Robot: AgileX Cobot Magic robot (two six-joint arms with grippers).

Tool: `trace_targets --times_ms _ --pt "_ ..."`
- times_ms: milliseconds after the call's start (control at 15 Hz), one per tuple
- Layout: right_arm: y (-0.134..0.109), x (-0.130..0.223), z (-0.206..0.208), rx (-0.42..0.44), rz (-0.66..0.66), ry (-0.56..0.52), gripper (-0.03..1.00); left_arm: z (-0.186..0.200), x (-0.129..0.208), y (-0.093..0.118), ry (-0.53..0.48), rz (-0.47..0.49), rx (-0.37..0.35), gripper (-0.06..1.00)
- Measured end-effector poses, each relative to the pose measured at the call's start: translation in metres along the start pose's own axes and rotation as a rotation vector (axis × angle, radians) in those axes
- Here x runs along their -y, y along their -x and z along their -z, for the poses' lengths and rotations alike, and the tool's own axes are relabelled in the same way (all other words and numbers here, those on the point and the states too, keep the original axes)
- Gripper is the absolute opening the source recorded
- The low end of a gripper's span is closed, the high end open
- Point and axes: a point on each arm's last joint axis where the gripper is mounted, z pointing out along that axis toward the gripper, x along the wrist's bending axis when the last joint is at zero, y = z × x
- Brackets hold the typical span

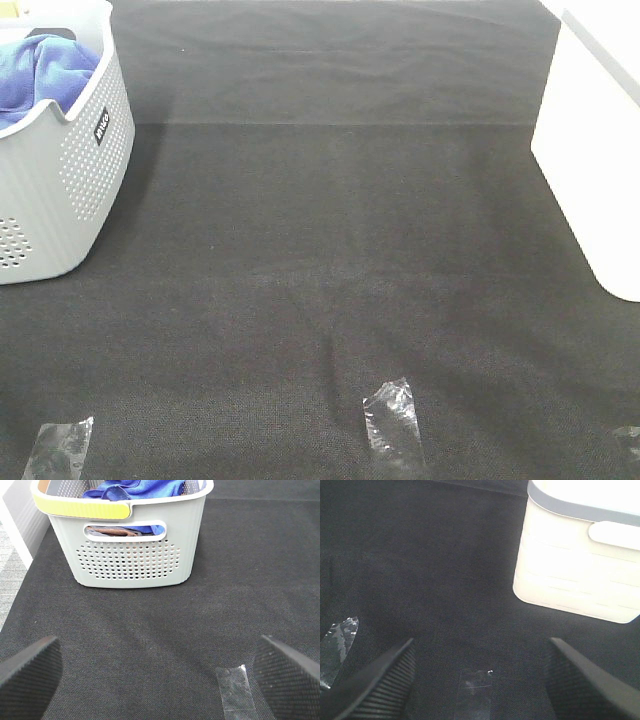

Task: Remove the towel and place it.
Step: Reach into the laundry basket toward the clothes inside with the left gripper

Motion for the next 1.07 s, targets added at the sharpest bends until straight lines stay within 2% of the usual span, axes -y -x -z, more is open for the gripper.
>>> trace_targets --times_ms 1067 --pt "0.0000 0.0000 0.0000 0.000 0.000 0.000 0.72 0.0000 0.0000 -0.0007 0.000 -0.005 -0.008 0.99"
